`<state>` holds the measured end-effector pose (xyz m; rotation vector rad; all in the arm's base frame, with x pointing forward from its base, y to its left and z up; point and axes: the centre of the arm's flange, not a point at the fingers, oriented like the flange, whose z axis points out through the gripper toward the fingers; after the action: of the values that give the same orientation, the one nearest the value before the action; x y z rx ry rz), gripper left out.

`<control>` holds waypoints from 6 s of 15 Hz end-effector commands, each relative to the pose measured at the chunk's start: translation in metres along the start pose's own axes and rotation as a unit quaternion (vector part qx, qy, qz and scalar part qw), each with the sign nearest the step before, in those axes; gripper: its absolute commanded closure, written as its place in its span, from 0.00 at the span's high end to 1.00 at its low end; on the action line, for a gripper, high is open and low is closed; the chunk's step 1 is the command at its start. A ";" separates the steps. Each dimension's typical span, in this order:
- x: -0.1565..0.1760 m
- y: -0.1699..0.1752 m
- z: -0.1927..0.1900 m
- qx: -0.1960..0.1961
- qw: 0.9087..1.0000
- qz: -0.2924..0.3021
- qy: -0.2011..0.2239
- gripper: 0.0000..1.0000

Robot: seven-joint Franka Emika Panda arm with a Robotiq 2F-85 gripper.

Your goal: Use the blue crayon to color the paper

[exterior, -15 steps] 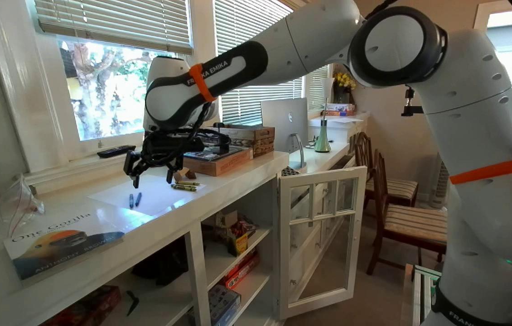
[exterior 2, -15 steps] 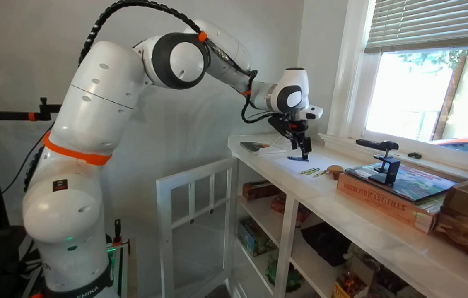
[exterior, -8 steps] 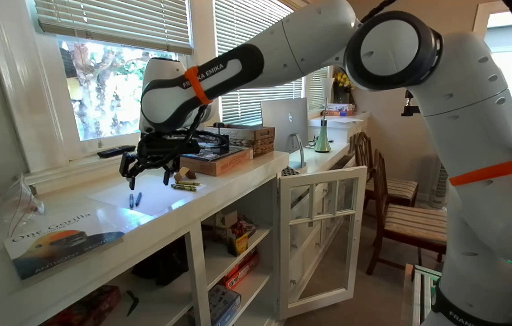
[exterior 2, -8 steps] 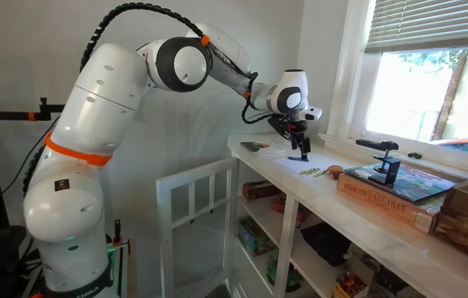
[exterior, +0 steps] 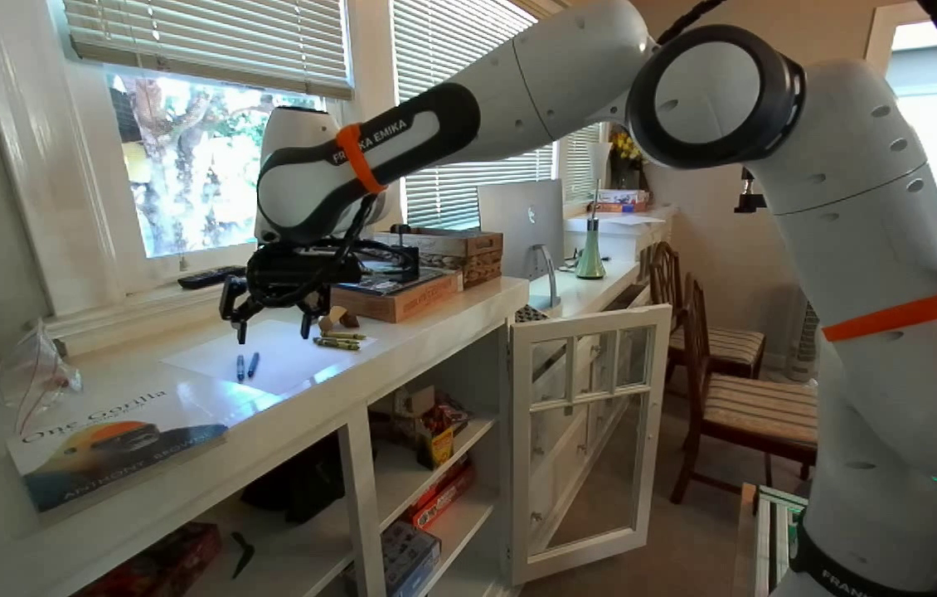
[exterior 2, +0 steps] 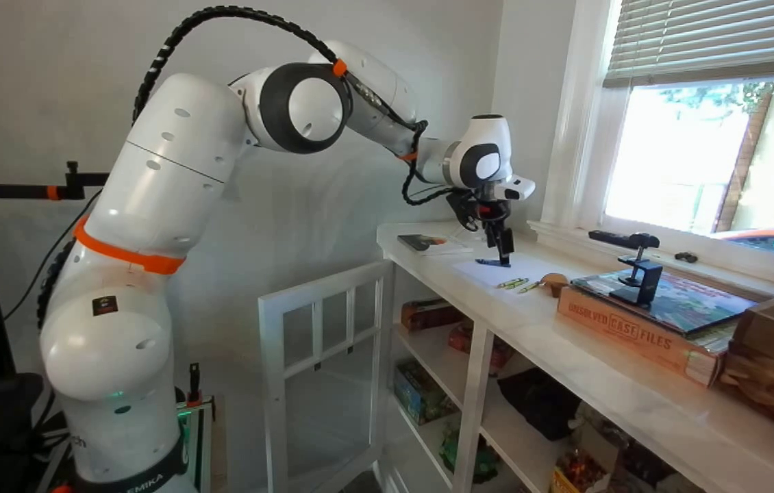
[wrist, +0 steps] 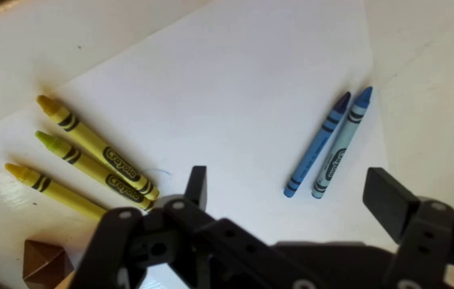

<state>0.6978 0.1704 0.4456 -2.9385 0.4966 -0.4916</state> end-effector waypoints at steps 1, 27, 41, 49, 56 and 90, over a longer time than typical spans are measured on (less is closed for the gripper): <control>0.008 -0.019 0.012 -0.001 1.000 0.017 0.002 1.00; 0.036 -0.049 0.044 -0.010 1.000 -0.005 -0.002 0.12; 0.040 -0.047 0.037 -0.014 1.000 -0.001 0.001 0.56; 0.048 -0.057 0.046 -0.017 1.000 0.003 -0.005 0.97; 0.050 -0.067 0.056 -0.022 1.000 -0.004 -0.013 0.58; 0.050 -0.084 0.061 -0.035 0.999 -0.003 0.016 1.00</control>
<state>0.7707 0.2256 0.4210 -2.9981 0.4837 -0.5155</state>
